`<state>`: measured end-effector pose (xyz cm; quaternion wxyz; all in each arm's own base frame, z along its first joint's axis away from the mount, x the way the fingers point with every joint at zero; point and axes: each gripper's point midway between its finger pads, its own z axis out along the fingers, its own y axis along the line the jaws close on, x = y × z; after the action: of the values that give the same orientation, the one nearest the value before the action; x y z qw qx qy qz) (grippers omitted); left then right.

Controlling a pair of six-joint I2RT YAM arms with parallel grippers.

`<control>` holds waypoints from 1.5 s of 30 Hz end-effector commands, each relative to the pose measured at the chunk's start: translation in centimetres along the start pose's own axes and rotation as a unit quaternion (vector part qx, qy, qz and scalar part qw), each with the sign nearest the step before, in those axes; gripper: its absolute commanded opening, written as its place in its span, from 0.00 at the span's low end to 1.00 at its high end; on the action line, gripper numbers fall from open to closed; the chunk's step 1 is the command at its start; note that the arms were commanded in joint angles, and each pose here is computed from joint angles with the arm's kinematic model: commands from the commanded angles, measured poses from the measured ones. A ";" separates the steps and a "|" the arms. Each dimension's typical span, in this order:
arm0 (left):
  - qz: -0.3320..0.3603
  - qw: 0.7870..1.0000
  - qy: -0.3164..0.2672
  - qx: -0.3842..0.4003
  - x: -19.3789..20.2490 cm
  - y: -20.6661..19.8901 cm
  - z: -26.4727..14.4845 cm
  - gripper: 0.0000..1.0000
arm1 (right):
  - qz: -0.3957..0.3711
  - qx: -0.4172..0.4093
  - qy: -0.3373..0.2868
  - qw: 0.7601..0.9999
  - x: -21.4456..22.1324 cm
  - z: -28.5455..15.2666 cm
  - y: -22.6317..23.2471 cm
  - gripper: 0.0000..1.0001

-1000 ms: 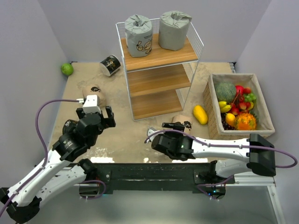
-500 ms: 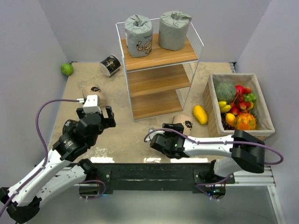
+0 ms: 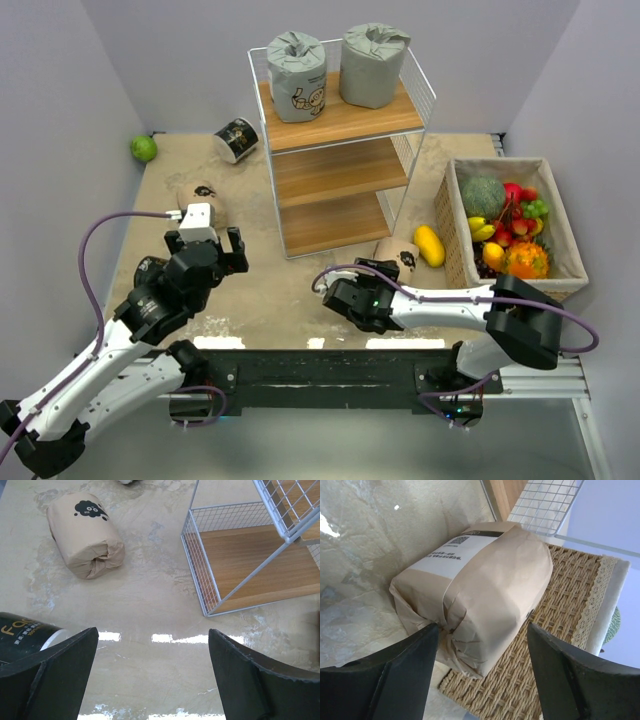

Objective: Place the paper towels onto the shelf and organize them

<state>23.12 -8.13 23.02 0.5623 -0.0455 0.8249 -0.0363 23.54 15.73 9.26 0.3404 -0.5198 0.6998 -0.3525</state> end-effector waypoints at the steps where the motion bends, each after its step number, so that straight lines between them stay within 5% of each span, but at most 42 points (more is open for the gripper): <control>1: -0.005 1.000 -0.015 0.000 -0.7 -0.2 0.2 0.96 | 0.014 -0.019 0.022 0.999 1.0 -0.3 0.5 0.77; 16: -0.003 1.000 -0.013 -0.002 -0.6 -0.2 0.3 0.96 | 0.053 0.091 0.039 0.994 0.8 1.2 -2.5 0.72; 33: -0.007 1.000 -0.016 -0.010 -0.8 0.1 0.2 0.96 | 0.088 0.088 0.035 0.992 0.7 1.4 -2.2 0.42; 45: -0.018 0.999 -0.028 -0.021 -1.4 0.8 -0.3 0.96 | 0.201 -0.008 -0.121 0.972 -7.4 -7.5 -5.0 0.38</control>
<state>23.18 -7.72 23.13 0.5658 -0.0519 0.8225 -0.0273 22.12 20.73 14.45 0.4525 -0.4530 0.7157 -0.2790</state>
